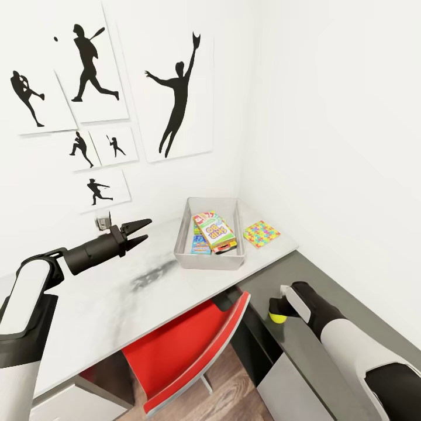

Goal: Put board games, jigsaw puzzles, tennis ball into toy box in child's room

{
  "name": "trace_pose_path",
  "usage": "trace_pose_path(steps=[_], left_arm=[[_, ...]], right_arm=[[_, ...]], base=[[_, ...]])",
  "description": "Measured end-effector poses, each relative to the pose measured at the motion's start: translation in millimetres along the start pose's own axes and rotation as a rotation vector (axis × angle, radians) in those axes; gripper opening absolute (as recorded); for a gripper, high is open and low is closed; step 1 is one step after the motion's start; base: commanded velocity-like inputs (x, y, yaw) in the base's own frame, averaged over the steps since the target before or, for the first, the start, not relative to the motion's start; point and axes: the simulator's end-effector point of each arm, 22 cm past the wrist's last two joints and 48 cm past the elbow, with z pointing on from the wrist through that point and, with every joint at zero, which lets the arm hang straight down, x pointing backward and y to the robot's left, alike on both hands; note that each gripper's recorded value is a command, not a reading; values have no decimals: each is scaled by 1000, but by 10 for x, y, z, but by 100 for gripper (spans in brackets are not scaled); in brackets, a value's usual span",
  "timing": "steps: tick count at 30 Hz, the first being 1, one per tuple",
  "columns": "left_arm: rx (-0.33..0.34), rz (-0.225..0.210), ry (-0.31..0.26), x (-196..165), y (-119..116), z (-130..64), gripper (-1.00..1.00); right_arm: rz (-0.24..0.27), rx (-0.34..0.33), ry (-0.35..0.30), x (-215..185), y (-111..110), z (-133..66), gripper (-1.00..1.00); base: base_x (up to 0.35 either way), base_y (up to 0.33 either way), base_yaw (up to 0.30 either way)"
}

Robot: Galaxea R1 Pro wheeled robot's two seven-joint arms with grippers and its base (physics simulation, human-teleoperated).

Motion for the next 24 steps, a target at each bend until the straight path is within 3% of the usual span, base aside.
trace_pose_path(steps=[15, 24], left_arm=[[-11, -11, 4, 46, 61, 3, 100], [-43, -62, 19, 292, 274, -55, 100]], right_arm=[[2, 2, -10, -48, -38, -24, -100], [-10, -12, -69, -277, -3, -164, -100]], base=[[0, 0, 0], [0, 0, 0]])
